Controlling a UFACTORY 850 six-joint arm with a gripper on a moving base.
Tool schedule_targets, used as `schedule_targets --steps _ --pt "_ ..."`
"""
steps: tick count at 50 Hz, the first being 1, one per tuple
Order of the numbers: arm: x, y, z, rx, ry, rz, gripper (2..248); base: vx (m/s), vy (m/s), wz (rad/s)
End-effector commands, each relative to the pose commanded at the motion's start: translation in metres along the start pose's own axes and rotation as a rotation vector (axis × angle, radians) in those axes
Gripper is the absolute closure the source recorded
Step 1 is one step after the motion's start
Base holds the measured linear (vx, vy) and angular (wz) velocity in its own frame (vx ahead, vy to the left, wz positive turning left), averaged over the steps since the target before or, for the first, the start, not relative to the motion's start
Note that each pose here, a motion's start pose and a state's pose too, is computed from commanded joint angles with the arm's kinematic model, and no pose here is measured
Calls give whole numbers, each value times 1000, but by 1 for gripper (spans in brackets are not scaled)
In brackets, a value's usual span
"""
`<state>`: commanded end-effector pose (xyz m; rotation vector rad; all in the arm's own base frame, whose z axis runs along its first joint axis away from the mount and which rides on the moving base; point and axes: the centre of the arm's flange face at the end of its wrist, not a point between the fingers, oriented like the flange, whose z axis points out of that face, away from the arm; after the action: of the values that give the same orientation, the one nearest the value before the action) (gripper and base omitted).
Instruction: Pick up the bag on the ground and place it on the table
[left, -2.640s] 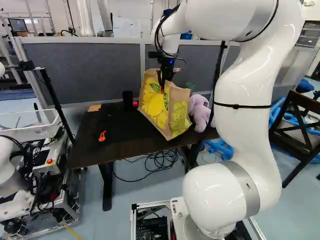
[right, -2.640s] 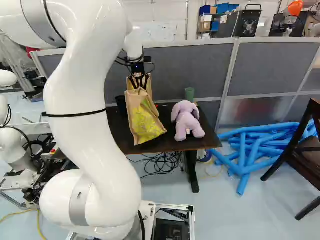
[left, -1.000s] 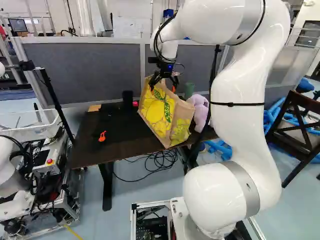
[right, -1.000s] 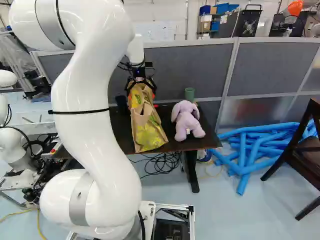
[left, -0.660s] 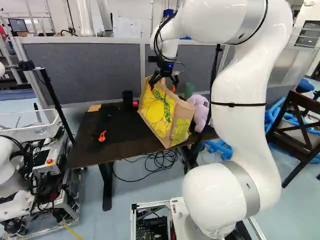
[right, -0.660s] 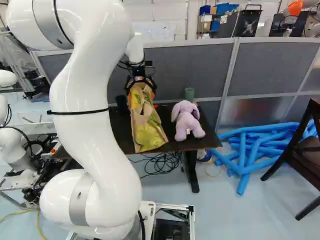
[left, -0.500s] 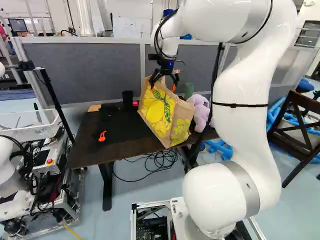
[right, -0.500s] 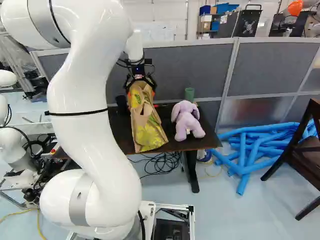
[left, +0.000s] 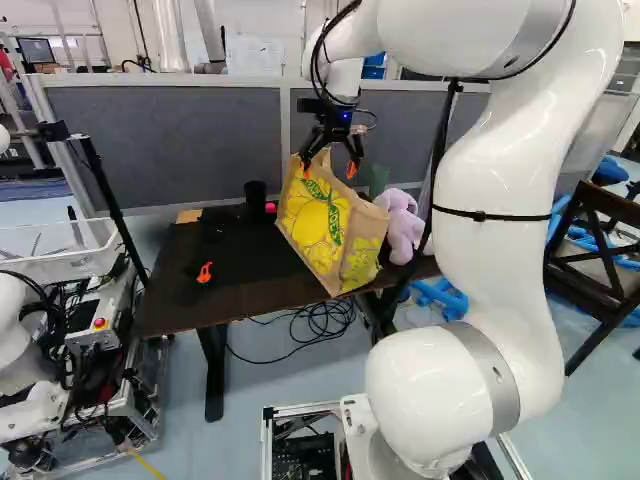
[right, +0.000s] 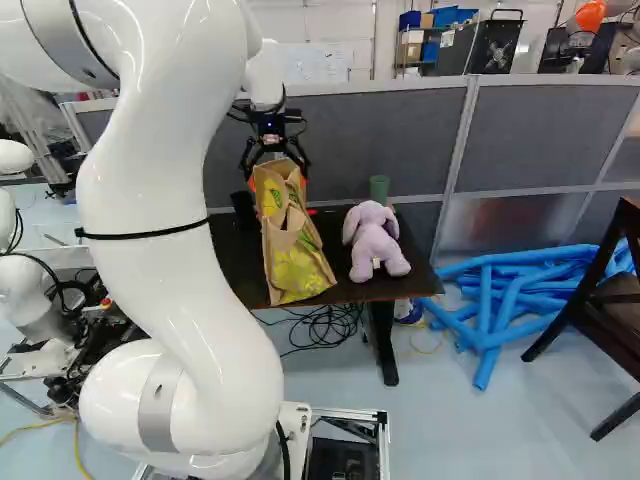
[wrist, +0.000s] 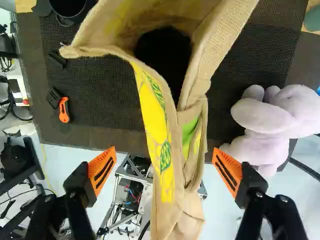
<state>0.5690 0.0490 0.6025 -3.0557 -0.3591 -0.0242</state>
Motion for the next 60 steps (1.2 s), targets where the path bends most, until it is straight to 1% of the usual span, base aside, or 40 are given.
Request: schedule_targets --steps 9,21,52,60 --pt "-11 -3 -15 7 -33 -2 3 0 0 0" --pt "-21 -6 -31 9 -39 -4 3 0 0 0" --pt "-22 -6 -34 9 -39 -4 3 0 0 0" --pt "-22 -6 -34 9 -39 -4 3 -71 -3 -1"
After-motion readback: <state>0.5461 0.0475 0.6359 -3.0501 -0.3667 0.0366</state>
